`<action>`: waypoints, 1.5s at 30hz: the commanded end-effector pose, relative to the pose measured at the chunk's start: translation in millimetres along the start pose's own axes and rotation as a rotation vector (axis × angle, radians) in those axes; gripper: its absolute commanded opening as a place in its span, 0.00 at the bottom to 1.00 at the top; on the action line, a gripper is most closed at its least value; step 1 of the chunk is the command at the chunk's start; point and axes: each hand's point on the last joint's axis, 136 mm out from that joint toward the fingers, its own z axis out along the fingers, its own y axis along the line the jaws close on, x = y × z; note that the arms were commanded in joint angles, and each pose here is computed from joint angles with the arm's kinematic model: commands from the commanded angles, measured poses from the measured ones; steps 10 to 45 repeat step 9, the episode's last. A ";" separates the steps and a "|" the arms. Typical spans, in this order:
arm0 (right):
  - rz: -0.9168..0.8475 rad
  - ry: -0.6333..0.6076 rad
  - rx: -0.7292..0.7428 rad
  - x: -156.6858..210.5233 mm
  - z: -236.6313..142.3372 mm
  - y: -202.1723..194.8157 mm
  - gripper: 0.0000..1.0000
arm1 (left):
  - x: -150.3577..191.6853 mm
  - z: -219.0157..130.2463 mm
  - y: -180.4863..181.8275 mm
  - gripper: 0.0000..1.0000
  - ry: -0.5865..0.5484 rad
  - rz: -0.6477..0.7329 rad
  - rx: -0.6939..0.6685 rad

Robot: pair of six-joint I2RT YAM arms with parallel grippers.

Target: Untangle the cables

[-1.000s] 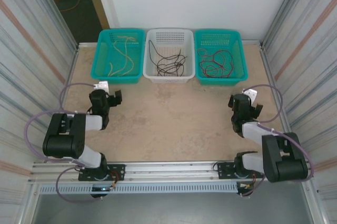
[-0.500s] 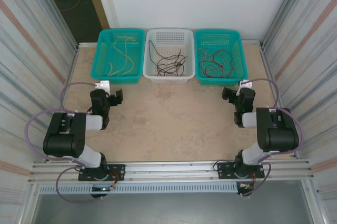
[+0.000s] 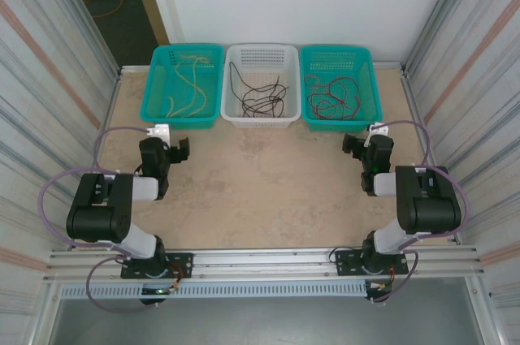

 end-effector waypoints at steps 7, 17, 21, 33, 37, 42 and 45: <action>-0.014 0.003 -0.088 -7.9 3.0 11.3 0.99 | -14.1 0.2 -2.9 0.99 -0.043 0.018 0.002; -0.019 -0.005 -0.085 -8.8 1.4 11.8 0.99 | -13.9 0.1 -2.9 0.99 -0.043 0.017 0.003; -0.019 -0.005 -0.085 -8.8 1.4 11.8 0.99 | -13.9 0.1 -2.9 0.99 -0.043 0.017 0.003; -0.019 -0.005 -0.085 -8.8 1.4 11.8 0.99 | -13.9 0.1 -2.9 0.99 -0.043 0.017 0.003; -0.019 -0.005 -0.085 -8.8 1.4 11.8 0.99 | -13.9 0.1 -2.9 0.99 -0.043 0.017 0.003; -0.019 -0.005 -0.085 -8.8 1.4 11.8 0.99 | -13.9 0.1 -2.9 0.99 -0.043 0.017 0.003; -0.019 -0.005 -0.085 -8.8 1.4 11.8 0.99 | -13.9 0.1 -2.9 0.99 -0.043 0.017 0.003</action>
